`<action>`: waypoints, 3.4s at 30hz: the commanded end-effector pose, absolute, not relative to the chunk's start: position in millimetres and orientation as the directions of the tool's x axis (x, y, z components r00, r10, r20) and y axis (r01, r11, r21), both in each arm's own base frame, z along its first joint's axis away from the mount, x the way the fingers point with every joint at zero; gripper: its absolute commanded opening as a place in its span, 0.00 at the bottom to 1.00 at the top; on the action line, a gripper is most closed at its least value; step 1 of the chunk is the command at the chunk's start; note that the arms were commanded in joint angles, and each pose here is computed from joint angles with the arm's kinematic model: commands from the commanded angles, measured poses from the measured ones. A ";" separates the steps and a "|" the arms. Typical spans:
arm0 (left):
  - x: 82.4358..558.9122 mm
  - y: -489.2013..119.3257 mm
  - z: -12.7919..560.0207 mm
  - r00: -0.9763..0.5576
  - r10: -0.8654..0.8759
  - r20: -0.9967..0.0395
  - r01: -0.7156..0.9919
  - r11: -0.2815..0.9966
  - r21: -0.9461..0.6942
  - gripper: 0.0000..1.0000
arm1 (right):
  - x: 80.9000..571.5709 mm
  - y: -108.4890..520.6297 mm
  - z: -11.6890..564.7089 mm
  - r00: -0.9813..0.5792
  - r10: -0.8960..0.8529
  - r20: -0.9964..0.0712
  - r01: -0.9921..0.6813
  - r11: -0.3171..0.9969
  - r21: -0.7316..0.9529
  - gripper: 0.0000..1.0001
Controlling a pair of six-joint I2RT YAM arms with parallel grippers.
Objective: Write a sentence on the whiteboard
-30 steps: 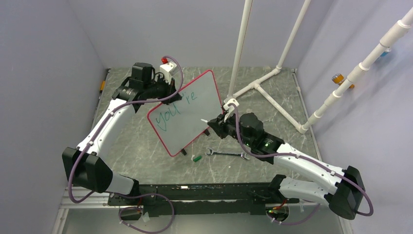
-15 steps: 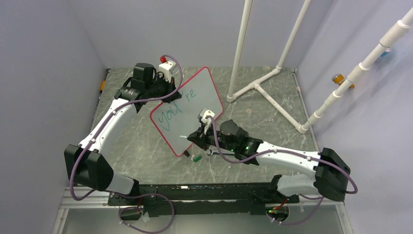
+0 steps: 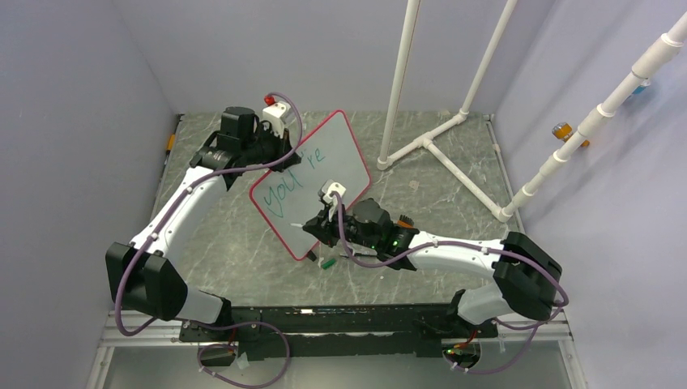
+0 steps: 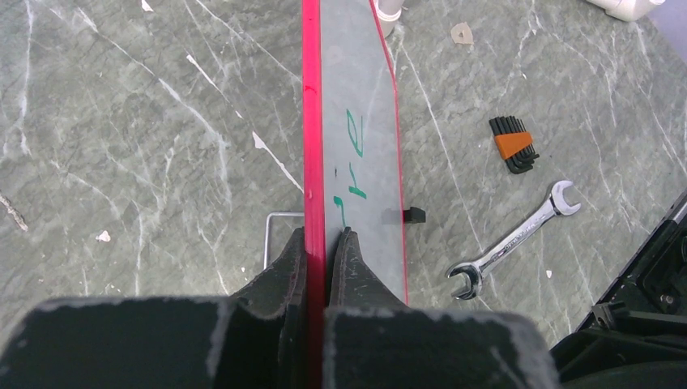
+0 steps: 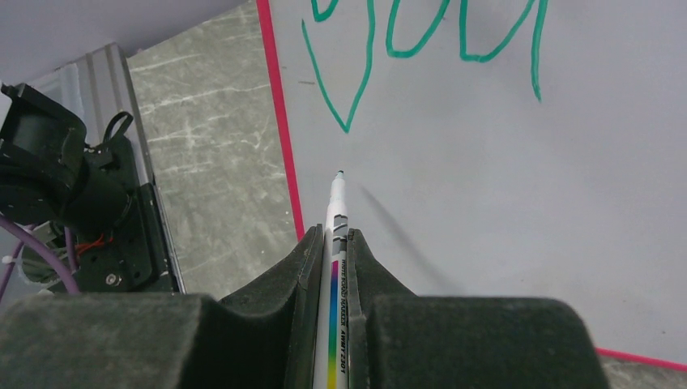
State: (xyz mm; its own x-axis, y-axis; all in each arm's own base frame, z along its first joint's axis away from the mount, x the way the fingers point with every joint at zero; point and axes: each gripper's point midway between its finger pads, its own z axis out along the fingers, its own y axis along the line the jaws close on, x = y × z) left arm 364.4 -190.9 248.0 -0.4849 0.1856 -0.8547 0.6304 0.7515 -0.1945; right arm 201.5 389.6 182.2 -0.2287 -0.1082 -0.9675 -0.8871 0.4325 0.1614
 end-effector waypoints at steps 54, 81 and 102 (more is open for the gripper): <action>370.4 -106.8 193.6 -0.522 0.464 -0.715 0.507 0.843 0.177 0.00 | 217.3 402.4 178.0 -0.227 -0.097 -0.969 -0.864 0.479 0.155 0.00; 369.8 -108.8 195.4 -0.517 0.462 -0.720 0.513 0.841 0.171 0.00 | 231.5 415.6 198.4 -0.188 -0.095 -0.978 -0.861 0.496 0.117 0.00; 369.2 -109.3 196.9 -0.512 0.463 -0.724 0.517 0.839 0.171 0.00 | 234.0 394.7 192.0 -0.220 -0.097 -0.971 -0.815 0.565 0.128 0.00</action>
State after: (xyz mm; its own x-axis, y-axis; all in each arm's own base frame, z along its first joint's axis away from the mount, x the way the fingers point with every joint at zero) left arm 367.8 -166.7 242.7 -0.4549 0.2336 -0.8594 0.5803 0.8097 -0.0870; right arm 218.4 404.1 174.3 -0.2455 -0.1248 -0.9613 -0.8555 0.4942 0.1543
